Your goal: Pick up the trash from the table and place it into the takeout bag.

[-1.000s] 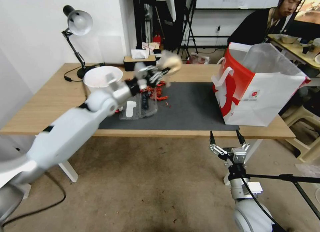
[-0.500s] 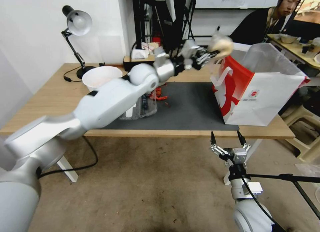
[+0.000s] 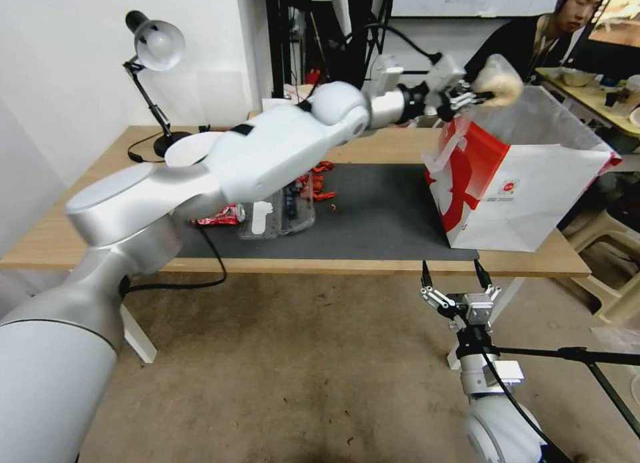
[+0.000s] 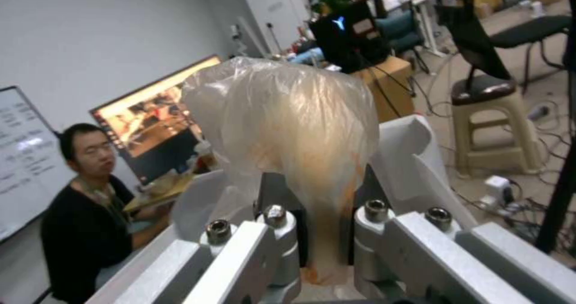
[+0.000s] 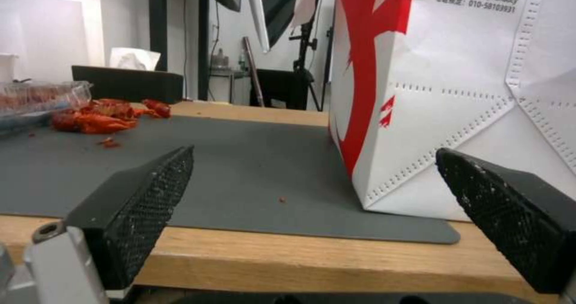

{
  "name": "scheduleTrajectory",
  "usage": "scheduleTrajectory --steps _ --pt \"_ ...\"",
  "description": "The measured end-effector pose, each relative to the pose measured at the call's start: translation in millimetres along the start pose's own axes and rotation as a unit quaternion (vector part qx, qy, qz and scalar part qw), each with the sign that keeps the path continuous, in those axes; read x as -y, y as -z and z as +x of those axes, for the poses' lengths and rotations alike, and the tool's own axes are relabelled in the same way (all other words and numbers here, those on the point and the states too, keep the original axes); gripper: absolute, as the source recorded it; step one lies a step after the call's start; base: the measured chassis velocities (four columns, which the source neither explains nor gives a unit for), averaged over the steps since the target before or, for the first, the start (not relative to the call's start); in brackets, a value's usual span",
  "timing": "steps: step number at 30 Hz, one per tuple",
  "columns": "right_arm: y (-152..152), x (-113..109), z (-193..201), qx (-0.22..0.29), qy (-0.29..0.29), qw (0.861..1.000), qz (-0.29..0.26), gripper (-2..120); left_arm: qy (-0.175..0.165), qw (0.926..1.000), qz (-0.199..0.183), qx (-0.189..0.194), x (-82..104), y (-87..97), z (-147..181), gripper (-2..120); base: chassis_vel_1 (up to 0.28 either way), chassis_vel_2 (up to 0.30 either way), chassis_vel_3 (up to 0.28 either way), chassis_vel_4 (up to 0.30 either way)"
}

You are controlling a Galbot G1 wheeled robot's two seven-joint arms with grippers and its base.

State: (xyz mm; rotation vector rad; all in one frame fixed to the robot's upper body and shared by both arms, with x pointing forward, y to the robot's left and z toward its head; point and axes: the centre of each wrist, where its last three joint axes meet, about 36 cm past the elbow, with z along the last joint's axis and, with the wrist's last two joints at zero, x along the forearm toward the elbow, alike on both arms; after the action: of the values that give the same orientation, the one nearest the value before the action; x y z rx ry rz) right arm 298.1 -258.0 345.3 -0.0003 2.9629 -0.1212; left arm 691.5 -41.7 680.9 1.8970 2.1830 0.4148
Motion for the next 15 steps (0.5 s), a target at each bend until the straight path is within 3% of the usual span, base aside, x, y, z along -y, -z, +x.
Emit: scheduleTrajectory --steps 6,15 --pt "2 1 -1 0.003 -0.003 1.000 -0.001 100 -0.037 0.9987 -0.017 -0.031 -1.2 6.4 -27 5 0.000 0.000 0.000 0.000" --pt "3 1 -1 0.006 -0.005 1.000 -0.004 100 -0.052 0.9947 -0.031 -0.084 -10.9 3.0 -25 5 0.000 0.000 0.000 0.000"
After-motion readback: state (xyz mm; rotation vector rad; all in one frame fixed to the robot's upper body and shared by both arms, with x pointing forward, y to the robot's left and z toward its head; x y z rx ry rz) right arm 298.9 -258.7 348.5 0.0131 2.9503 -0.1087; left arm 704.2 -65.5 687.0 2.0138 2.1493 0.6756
